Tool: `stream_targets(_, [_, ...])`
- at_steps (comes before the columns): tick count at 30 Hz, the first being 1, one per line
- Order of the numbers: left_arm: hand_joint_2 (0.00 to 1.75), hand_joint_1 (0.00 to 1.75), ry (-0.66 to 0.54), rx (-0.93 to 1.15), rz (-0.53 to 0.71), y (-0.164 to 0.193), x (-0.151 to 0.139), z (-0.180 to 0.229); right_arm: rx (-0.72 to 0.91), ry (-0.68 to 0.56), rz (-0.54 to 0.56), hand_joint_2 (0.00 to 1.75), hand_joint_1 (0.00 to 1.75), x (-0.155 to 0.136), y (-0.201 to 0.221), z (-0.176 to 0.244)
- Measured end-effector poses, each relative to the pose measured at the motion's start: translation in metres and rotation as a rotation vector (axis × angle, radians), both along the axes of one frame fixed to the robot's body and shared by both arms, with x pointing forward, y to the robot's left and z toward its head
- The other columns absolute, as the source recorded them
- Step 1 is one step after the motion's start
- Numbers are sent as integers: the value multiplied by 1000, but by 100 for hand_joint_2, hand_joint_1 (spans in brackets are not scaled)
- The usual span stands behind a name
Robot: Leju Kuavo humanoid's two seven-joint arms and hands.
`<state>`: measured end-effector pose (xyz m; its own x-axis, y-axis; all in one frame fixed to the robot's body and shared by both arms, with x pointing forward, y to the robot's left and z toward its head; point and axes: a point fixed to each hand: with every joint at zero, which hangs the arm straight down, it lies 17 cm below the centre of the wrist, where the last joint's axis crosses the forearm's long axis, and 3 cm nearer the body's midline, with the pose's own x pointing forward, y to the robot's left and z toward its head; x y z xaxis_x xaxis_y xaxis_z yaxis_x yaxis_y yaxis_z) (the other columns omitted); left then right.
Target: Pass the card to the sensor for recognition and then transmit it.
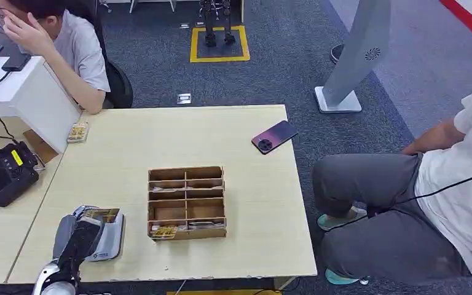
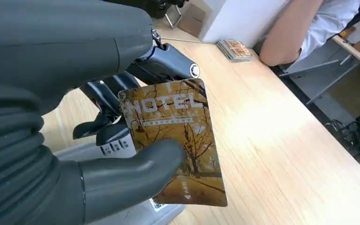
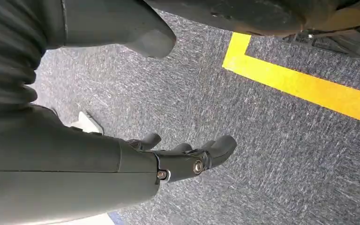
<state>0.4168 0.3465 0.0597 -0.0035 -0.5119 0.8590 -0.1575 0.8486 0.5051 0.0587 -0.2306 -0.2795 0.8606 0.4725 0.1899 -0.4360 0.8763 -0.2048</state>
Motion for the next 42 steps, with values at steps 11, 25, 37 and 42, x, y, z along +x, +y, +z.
stream_targets(11, [175, 175, 12, -1, 63, 23, -4, -8, -1, 0, 0, 175, 0, 0, 0, 0])
stream_targets(25, [175, 175, 15, -31, 71, 28, -6, -11, 0, -2, -1, 175, 0, 0, 0, 0])
stream_targets(37, [175, 175, 9, -11, 49, 19, -6, -8, 0, -5, -5, 175, 0, 0, 1, 0])
stream_targets(42, [175, 175, 4, -5, 47, 19, -7, -6, -1, -6, -5, 175, 0, 1, 1, 0])
